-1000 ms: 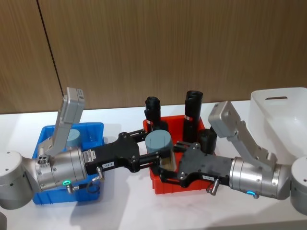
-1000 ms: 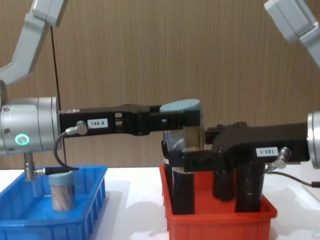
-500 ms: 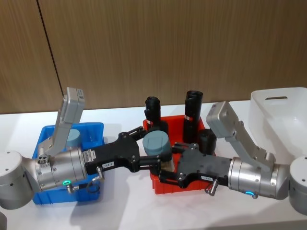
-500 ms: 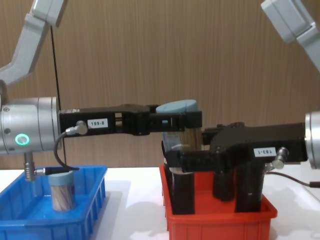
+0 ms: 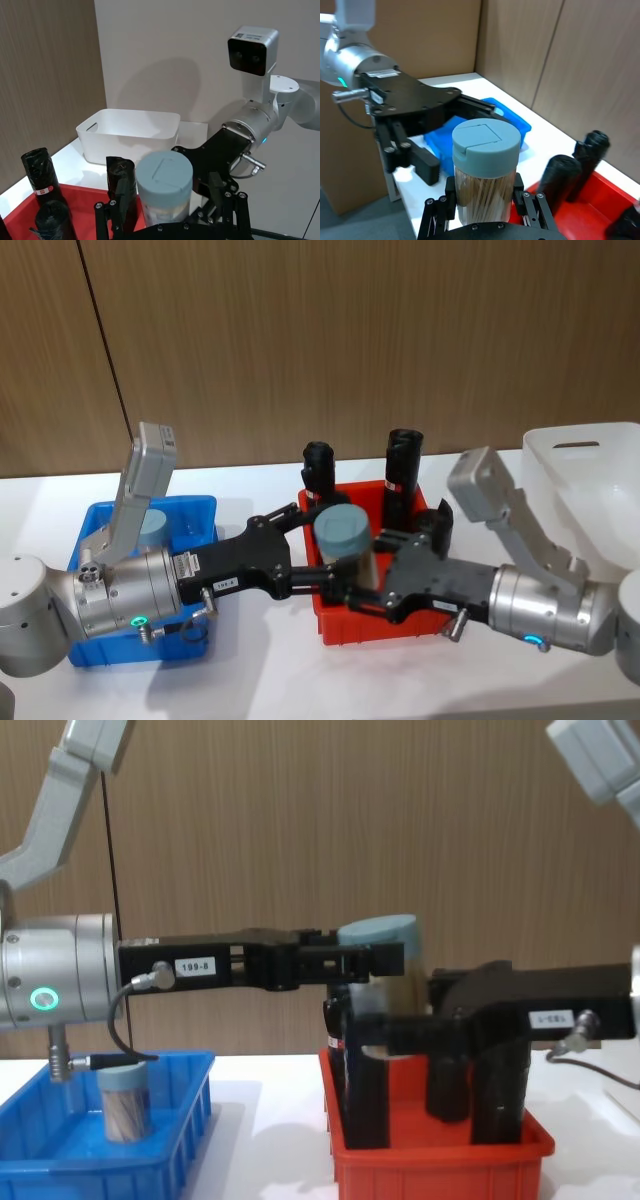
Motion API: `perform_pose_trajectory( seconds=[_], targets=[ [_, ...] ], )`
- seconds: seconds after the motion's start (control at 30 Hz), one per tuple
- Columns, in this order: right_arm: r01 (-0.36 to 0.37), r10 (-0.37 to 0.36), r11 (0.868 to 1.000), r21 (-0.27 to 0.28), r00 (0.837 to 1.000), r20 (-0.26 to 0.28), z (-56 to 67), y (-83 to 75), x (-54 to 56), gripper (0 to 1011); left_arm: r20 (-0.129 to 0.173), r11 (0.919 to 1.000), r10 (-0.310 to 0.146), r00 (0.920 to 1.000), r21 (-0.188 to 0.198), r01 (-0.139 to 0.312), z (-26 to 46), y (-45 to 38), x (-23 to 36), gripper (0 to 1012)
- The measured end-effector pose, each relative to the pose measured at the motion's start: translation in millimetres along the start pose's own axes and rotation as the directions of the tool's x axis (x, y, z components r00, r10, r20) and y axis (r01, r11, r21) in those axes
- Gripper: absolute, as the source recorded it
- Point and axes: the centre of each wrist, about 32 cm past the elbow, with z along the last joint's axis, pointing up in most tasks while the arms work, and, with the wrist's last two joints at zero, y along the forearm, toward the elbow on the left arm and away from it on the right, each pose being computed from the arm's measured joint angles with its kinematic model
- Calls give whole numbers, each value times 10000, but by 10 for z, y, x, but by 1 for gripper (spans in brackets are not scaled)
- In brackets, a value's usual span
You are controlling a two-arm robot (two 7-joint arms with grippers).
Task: Pick the cotton swabs from the blue box and place them into the white box.
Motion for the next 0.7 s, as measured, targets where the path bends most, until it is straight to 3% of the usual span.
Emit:
perform_pose_trajectory(
  seconds=[0.33,0.7],
  targets=[
    [919,-921,9957,-89,9955,-238,-101,-200,113,641,-1,10000,0,10000,0,0,0,0,0,1004],
    [2482,-2488,9685,-188,9675,-457,-214,-557,312,641,0,10000,0,10000,0,0,0,0,0,1004]
  ],
)
